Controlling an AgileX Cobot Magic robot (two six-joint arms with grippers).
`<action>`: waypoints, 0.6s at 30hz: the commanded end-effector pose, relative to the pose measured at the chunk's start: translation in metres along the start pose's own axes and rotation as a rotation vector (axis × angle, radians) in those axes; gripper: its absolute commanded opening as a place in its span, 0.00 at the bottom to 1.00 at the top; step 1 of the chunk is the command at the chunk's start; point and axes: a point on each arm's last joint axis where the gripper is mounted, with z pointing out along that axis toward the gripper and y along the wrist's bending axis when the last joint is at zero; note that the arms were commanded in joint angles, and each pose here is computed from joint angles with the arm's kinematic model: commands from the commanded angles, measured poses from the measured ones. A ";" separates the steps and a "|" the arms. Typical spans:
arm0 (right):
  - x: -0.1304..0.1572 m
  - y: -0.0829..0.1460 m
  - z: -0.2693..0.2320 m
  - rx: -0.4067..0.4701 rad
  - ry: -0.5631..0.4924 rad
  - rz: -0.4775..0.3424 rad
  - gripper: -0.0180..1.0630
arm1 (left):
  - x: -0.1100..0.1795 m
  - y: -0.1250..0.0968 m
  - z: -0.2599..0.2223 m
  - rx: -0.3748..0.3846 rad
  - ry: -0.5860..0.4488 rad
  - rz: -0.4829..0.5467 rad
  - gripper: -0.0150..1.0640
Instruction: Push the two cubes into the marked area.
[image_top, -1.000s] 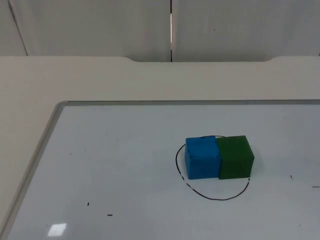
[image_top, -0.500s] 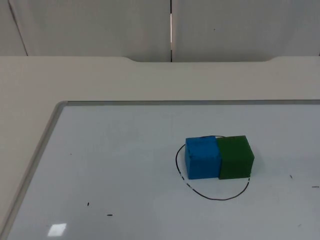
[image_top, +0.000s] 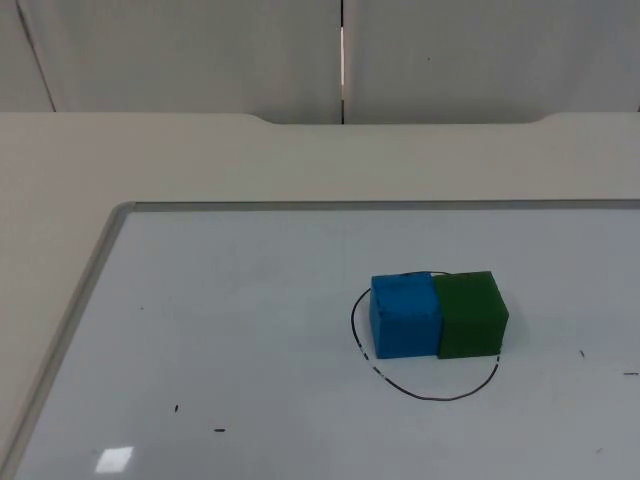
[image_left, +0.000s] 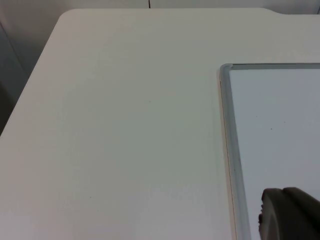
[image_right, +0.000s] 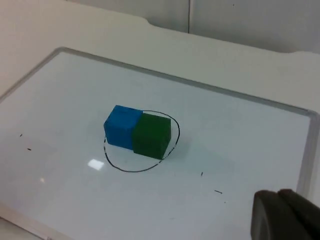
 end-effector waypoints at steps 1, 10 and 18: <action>0.004 0.000 -0.003 0.007 -0.004 -0.013 0.02 | 0.000 -0.001 0.001 0.016 -0.008 -0.002 0.01; 0.026 -0.007 -0.002 0.100 0.032 0.033 0.02 | 0.000 -0.001 0.001 0.016 -0.008 -0.002 0.01; 0.026 -0.007 -0.002 0.094 0.031 0.038 0.02 | 0.000 -0.001 0.001 0.016 -0.008 -0.002 0.01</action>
